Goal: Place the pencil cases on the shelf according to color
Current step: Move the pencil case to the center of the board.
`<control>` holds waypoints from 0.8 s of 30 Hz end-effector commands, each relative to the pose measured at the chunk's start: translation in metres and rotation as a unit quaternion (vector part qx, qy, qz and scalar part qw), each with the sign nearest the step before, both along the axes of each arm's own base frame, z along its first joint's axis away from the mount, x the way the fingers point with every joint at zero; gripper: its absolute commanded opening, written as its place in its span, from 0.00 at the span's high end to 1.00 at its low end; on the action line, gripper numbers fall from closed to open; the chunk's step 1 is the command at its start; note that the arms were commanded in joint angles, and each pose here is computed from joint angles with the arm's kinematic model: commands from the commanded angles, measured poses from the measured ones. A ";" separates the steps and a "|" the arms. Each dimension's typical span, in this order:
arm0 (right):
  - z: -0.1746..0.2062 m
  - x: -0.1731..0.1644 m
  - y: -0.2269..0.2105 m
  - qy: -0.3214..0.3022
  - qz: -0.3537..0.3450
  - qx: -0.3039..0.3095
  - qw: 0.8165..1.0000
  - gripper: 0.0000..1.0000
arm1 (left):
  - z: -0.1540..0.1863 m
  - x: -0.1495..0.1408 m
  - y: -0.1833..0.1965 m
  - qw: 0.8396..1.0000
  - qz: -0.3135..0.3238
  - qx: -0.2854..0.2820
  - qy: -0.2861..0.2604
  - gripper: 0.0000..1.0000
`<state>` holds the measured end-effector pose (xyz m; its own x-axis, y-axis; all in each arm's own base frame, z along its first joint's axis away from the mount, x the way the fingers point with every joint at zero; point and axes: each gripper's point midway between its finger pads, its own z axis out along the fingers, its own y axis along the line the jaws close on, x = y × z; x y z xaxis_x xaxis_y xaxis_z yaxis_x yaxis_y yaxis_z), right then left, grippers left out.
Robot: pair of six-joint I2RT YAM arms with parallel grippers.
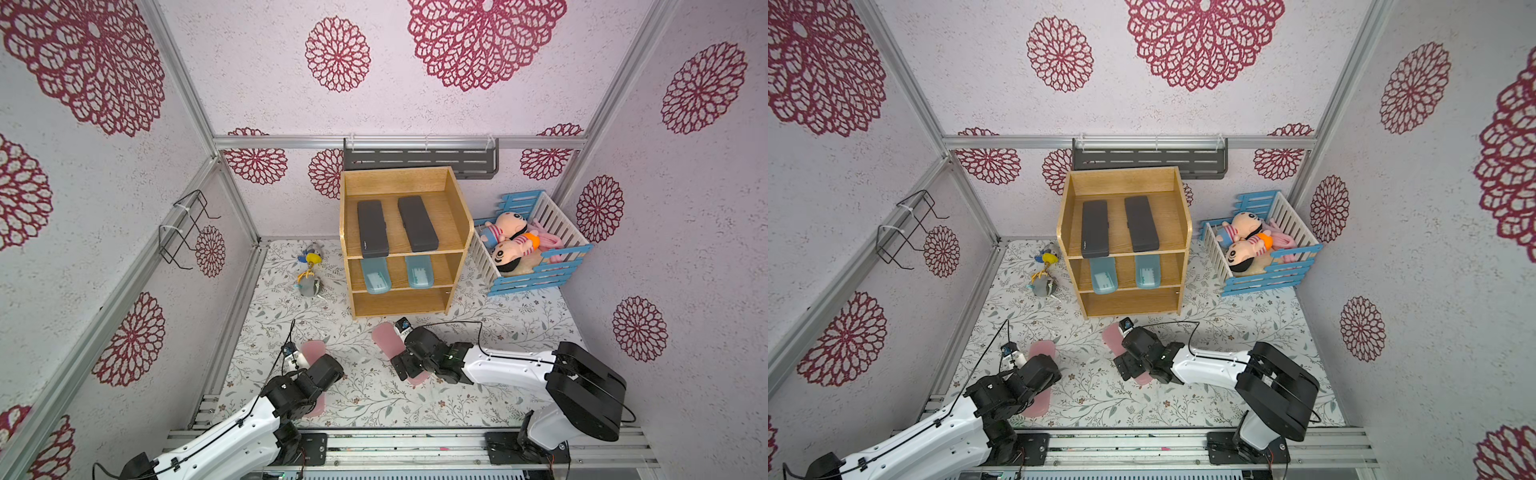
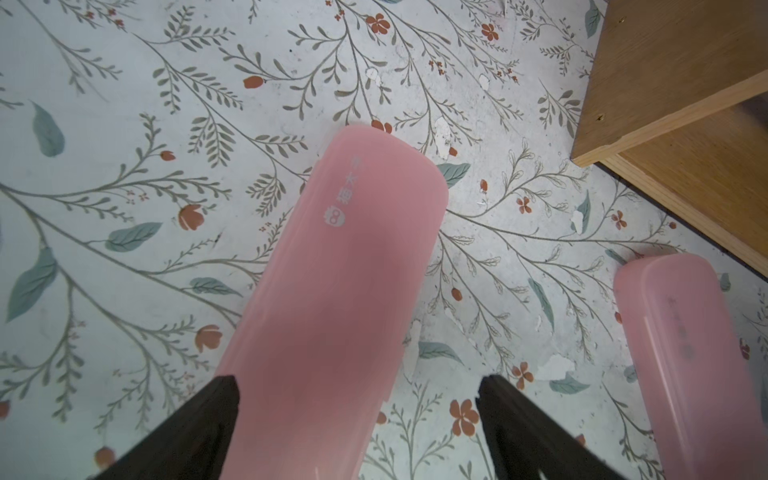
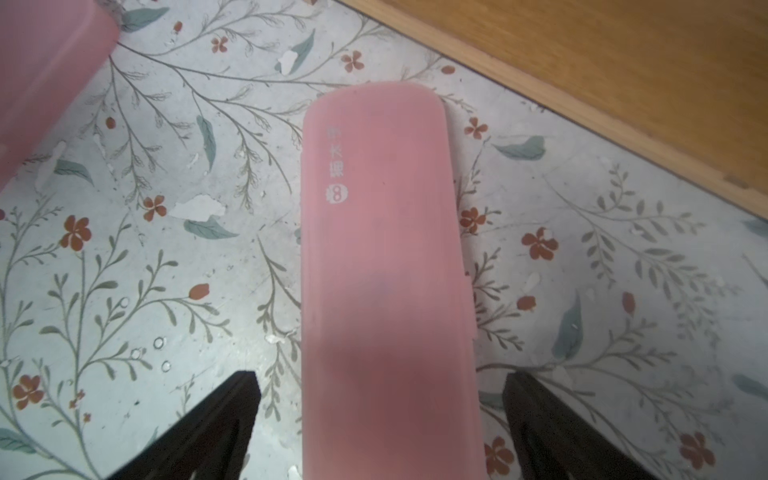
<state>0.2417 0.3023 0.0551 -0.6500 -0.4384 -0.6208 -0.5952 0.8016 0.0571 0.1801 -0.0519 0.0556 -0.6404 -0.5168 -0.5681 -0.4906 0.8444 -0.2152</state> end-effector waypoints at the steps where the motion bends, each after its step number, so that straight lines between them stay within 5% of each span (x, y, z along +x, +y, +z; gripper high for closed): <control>1: 0.009 0.011 0.011 -0.022 0.012 0.009 1.000 0.01 | 0.000 0.009 -0.002 1.000 -0.006 0.012 0.006 0.03; 9: -0.007 0.018 0.006 -0.024 -0.006 -0.018 1.000 0.01 | -0.023 0.017 -0.007 0.996 -0.017 0.062 0.069 0.03; 17: -0.025 0.008 -0.018 -0.011 -0.036 -0.033 0.999 0.01 | -0.046 0.026 -0.042 0.995 -0.062 0.006 0.083 0.03; 24: -0.028 -0.010 -0.050 -0.006 -0.067 -0.032 0.997 0.01 | -0.054 0.026 -0.075 0.989 -0.106 0.011 0.103 0.03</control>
